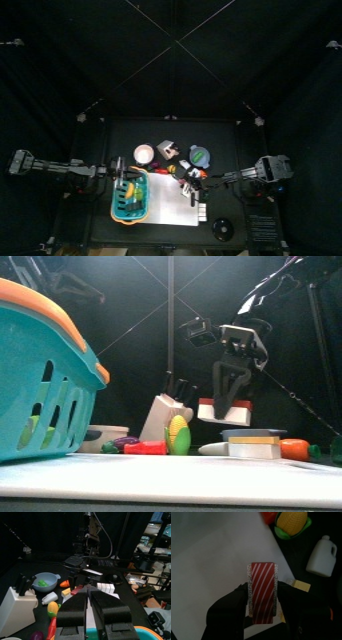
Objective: Hand salmon sushi to left hand
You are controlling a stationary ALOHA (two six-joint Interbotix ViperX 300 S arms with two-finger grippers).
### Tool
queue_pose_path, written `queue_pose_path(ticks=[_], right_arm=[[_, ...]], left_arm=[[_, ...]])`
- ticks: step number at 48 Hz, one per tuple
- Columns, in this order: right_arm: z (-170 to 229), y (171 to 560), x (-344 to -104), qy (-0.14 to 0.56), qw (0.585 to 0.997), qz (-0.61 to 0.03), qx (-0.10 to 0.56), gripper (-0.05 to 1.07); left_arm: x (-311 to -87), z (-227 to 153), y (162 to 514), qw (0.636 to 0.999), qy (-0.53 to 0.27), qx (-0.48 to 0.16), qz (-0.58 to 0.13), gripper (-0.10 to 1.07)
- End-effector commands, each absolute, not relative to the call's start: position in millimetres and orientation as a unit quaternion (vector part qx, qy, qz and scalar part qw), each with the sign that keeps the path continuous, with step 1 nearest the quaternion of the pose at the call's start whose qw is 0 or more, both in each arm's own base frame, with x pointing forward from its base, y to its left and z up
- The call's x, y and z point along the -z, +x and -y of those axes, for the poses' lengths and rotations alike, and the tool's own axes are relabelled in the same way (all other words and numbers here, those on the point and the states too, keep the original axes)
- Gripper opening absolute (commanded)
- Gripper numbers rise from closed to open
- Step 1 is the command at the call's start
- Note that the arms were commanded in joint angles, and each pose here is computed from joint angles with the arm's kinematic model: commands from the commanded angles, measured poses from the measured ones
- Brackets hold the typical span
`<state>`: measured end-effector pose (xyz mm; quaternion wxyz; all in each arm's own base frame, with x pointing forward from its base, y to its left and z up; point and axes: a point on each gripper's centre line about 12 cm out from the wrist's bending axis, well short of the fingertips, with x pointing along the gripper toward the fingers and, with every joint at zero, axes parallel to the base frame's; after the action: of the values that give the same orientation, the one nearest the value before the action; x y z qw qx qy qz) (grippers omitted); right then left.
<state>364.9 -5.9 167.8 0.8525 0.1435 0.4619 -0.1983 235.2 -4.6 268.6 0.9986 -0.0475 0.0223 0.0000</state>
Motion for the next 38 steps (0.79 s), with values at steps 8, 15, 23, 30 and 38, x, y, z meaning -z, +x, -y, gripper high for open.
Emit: queue_pose_path(ticks=[8,15,23,30,38], right_arm=[[10.1,371.3,-216.3,0.145,0.887,-0.397,0.185,0.52],[9.9,374.8,-234.8,0.136,0.907,-0.361,0.168,0.52],[14.3,378.4,-251.7,0.157,0.927,-0.309,0.144,0.52],[13.7,380.1,-261.8,0.174,0.942,-0.264,0.112,0.52],[10.5,380.6,-267.9,0.190,0.952,-0.226,0.080,0.52]], left_arm=[[-275.5,4.0,239.9,0.999,-0.045,-0.001,-0.013,0.50],[-267.9,5.9,254.2,0.999,-0.022,0.005,-0.036,0.59],[-260.2,8.1,278.3,0.996,0.060,0.027,-0.062,0.85],[-263.8,7.5,295.9,0.990,0.121,0.041,-0.051,1.05],[-264.8,7.8,307.3,0.978,0.198,0.057,-0.040,1.03]])
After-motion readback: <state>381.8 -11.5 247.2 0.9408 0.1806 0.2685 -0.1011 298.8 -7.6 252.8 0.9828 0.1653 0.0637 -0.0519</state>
